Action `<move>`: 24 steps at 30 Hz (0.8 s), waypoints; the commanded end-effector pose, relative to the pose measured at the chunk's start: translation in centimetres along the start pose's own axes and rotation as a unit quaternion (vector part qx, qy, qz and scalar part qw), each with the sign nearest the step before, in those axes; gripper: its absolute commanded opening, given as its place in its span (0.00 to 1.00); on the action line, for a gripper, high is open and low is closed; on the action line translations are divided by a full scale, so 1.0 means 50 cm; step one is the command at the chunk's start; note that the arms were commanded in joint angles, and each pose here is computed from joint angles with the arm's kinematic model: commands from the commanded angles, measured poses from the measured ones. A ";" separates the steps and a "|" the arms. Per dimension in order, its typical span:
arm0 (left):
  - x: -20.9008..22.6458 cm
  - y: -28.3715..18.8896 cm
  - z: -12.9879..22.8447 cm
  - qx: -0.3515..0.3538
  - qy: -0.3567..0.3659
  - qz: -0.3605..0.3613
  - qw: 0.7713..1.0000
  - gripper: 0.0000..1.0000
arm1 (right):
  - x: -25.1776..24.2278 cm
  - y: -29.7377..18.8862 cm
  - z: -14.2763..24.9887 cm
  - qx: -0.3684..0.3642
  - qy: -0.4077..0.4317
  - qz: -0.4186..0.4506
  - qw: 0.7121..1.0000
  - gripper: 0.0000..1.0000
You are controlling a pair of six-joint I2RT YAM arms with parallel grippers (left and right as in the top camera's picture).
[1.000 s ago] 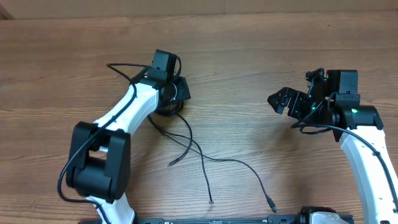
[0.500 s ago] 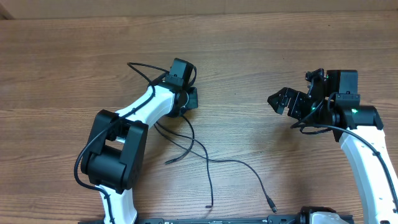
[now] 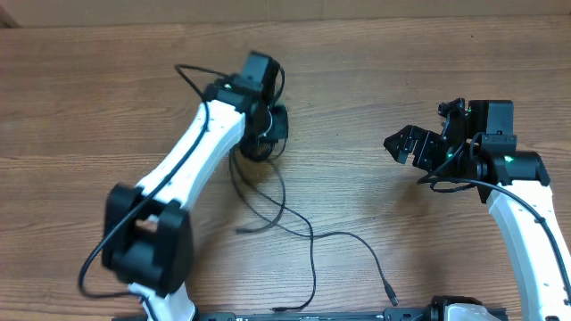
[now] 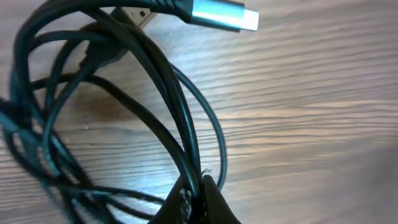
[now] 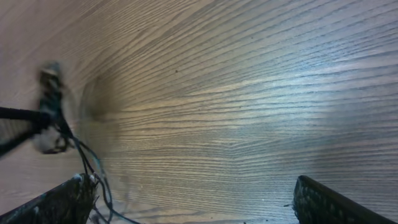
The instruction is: Untangle cables
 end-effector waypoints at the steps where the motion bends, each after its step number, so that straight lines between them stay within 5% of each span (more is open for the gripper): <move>1: -0.048 -0.100 -0.007 -0.040 0.024 0.057 0.997 0.04 | 0.011 -0.010 -0.006 -0.010 -0.011 -0.008 1.000 1.00; 11: -0.037 -0.255 0.047 -0.079 0.034 0.062 0.994 0.04 | 0.011 -0.010 -0.006 -0.010 -0.011 -0.008 1.000 1.00; 24: -0.020 -0.264 0.086 -0.049 0.025 0.034 0.998 0.04 | 0.011 -0.010 -0.006 -0.010 -0.011 -0.008 1.000 1.00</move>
Point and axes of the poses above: each gripper's point midway between its finger pads, its own y axis out along the fingers, its own x axis along the line the jaws close on, z = x × y, the point moved 5 cm from there along -y, back along the fingers, and after that the axes turned 4 degrees about -y, right-handed, at the moved point
